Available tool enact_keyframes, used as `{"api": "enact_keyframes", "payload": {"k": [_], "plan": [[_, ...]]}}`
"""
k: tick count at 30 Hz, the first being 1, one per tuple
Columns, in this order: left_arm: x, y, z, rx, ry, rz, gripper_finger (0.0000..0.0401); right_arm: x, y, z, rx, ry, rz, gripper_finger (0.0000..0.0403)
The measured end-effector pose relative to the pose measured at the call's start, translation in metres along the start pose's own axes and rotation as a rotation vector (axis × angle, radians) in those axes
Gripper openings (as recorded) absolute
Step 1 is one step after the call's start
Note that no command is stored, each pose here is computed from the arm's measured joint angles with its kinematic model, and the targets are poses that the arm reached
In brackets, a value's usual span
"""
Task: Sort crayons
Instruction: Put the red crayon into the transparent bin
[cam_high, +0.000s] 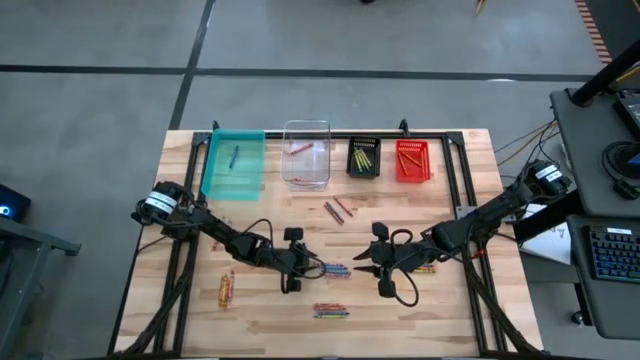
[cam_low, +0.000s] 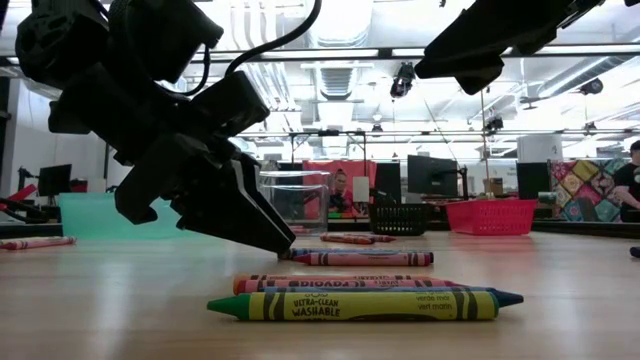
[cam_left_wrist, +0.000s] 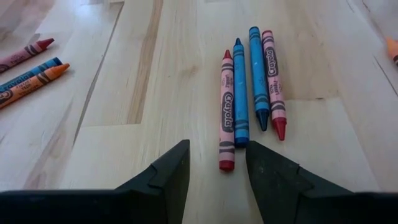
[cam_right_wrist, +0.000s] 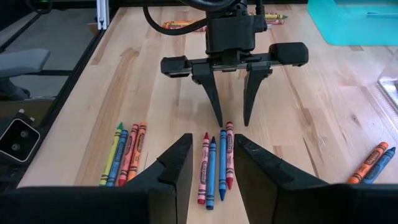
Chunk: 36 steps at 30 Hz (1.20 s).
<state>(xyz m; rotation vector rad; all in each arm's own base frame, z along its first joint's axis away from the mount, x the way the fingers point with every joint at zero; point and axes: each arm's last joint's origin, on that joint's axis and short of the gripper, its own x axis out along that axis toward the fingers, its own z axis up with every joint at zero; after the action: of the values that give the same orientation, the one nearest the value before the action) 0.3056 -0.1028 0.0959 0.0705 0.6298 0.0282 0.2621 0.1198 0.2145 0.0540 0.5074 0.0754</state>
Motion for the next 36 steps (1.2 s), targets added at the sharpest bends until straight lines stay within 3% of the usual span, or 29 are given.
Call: {"api": "enact_keyframes", "payload": {"k": [27, 36], "plan": [[0.016, -0.003, -0.013, -0.008, -0.024, 0.003, 0.0138, 0.000, 0.000, 0.000, -0.002, 0.003, 0.000, 0.0103], [0.016, -0.003, -0.014, -0.005, -0.013, -0.004, 0.0111, 0.000, 0.000, 0.000, -0.001, 0.003, 0.000, 0.0103]]}}
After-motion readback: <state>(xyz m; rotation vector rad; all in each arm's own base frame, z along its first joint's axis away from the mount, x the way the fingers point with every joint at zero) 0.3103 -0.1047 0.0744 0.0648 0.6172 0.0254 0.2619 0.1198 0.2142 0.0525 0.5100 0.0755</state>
